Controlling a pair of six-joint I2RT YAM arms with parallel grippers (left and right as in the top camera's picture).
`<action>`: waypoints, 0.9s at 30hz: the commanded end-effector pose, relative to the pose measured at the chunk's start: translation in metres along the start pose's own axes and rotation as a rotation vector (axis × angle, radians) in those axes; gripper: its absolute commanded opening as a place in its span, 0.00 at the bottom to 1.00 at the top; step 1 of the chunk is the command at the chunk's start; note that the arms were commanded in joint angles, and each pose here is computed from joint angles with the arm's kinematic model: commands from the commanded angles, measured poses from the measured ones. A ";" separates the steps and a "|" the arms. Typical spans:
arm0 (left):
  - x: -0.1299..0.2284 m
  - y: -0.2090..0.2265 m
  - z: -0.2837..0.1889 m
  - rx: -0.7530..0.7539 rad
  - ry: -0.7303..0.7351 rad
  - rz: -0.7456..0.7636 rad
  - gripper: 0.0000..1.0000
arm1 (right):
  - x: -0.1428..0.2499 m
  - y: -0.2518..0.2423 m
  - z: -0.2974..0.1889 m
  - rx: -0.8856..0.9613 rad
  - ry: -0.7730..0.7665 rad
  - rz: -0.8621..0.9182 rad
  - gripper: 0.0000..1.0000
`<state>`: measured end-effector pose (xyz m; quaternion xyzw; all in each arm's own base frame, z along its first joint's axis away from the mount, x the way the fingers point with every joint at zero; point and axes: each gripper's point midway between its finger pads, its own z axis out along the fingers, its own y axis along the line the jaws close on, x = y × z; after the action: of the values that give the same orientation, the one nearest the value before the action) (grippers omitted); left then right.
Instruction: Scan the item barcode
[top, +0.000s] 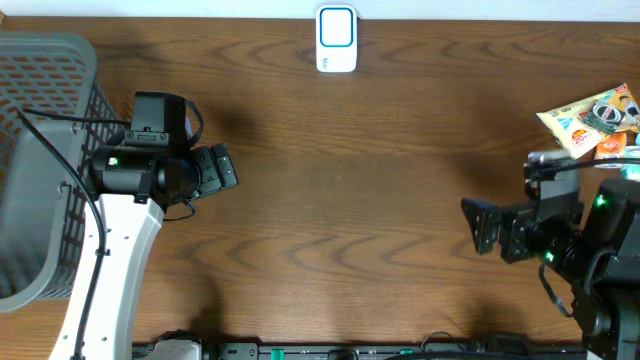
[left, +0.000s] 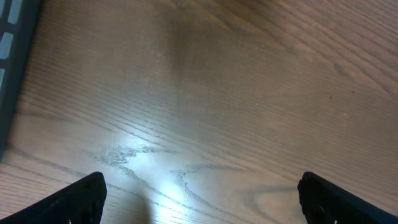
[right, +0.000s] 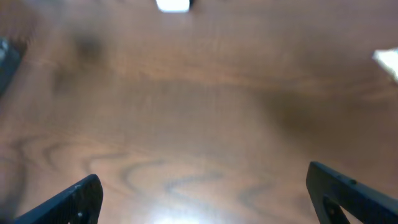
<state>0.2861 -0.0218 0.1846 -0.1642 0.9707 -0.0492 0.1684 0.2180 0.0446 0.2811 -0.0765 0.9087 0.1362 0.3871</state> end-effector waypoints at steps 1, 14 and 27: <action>0.000 0.002 0.000 -0.006 0.002 -0.003 0.98 | 0.010 0.006 0.001 -0.031 0.038 0.008 0.99; 0.000 0.002 0.000 -0.006 0.002 -0.003 0.98 | 0.016 0.010 0.001 -0.057 0.059 0.022 0.99; 0.000 0.002 0.000 -0.006 0.002 -0.003 0.98 | 0.019 0.010 0.004 -0.062 0.059 -0.035 0.99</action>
<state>0.2860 -0.0218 0.1845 -0.1642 0.9707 -0.0491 0.1682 0.2042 0.0514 0.2672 -0.0842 0.9202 0.1557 0.3492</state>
